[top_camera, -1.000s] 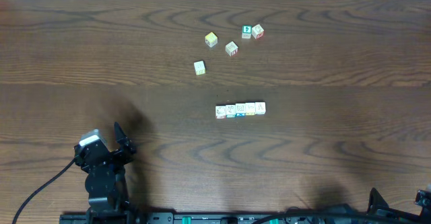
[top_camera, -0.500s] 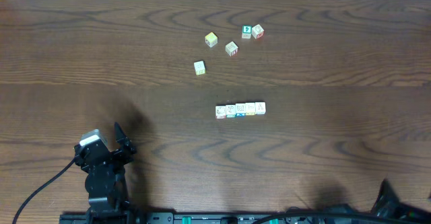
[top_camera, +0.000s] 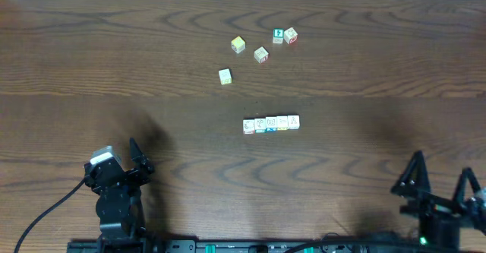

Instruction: Lift 5 blocks

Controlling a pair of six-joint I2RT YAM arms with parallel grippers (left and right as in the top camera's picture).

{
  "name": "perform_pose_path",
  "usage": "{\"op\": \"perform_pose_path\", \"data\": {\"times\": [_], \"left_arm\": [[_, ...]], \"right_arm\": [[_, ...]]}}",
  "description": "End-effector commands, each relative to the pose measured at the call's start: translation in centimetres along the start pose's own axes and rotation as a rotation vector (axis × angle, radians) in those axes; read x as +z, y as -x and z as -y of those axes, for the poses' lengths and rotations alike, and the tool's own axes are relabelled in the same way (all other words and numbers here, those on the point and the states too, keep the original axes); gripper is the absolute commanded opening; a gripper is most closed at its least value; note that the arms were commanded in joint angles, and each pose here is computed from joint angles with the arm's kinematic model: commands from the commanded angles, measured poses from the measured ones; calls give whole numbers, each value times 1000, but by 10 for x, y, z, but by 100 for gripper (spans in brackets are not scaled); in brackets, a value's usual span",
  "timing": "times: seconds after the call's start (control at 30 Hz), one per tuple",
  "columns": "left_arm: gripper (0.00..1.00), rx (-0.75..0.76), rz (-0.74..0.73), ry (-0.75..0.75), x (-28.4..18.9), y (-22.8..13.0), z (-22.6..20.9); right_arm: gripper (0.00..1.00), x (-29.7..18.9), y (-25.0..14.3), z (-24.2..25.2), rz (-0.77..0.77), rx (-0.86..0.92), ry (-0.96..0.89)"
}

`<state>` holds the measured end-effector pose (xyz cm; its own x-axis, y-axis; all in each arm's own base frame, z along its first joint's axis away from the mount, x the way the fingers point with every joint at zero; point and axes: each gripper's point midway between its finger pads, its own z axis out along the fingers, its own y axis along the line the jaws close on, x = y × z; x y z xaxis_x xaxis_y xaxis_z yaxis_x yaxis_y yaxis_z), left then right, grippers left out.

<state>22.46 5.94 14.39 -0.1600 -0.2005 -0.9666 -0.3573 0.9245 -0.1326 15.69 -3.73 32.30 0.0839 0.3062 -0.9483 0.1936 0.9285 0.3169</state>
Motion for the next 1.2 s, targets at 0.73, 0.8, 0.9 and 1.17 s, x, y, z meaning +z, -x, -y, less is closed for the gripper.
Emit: {"op": "perform_pose_path", "data": {"times": [0.73, 0.8, 0.9, 1.17], "left_arm": [[81, 15, -25, 6, 3, -12, -2], [81, 15, -25, 6, 3, -12, -2], [81, 15, -25, 6, 3, -12, -2], [81, 15, -25, 6, 3, -12, -2]], "right_arm": [[99, 65, -183, 42, -269, -296, -54], [99, 64, -183, 43, -270, -296, -56], [99, 64, -184, 42, -273, -292, -47], [99, 65, -184, 40, -274, -290, -34]]}}
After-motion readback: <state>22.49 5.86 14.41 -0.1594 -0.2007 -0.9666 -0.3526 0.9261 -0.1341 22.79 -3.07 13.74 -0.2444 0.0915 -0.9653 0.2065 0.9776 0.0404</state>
